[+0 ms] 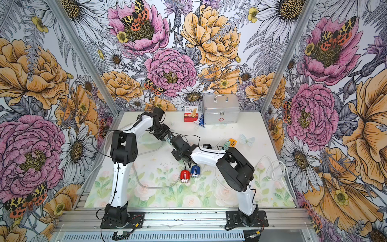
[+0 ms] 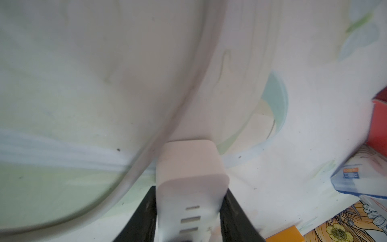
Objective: Unplug the electric shaver
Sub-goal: Remove the plug from the socket.
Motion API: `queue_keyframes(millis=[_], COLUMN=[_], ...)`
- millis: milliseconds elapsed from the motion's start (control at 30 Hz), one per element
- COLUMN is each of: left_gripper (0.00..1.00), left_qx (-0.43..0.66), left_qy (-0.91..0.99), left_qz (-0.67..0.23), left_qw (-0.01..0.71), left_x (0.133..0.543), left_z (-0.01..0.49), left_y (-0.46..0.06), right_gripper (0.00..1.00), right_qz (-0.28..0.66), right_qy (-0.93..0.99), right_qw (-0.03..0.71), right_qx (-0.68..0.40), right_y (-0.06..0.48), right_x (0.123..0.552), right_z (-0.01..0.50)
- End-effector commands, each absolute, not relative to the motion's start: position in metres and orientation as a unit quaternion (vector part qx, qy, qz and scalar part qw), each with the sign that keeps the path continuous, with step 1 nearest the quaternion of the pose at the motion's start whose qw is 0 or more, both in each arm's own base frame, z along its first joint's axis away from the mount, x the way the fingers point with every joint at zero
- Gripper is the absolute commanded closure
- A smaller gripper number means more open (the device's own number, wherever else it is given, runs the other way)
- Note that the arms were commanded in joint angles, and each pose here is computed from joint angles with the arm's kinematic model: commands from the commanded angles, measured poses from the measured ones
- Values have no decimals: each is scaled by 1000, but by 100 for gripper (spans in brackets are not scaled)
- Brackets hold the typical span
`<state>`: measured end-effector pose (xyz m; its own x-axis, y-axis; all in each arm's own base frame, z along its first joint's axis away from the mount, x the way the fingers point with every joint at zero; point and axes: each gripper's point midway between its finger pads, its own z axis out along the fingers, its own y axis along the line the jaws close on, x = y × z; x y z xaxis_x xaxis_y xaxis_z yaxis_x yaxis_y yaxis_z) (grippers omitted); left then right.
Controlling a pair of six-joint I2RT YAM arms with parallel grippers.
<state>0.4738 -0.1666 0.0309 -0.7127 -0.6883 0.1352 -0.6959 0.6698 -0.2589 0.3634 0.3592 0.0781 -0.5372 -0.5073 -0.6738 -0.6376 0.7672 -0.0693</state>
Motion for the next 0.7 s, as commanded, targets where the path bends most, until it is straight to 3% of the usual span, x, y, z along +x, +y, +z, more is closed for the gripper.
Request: queue_keyframes(millis=[0, 433, 533, 667], left_gripper=[74, 74, 74, 74], left_qx=[403, 407, 407, 411], left_qy=[-907, -906, -905, -904], left_qz=[109, 108, 107, 110], left_qw=[54, 55, 54, 51], left_x=[452, 453, 454, 457], left_z=[0, -3, -3, -1], left_y=[-163, -164, -163, -164], right_gripper=[89, 92, 92, 91], right_qz=[195, 43, 78, 203], right_qy=[852, 840, 843, 852], right_qw=[364, 423, 412, 352], right_qx=[-323, -338, -339, -330], right_y=[385, 366, 369, 381], right_x=[351, 359, 354, 337], right_z=[121, 120, 121, 117])
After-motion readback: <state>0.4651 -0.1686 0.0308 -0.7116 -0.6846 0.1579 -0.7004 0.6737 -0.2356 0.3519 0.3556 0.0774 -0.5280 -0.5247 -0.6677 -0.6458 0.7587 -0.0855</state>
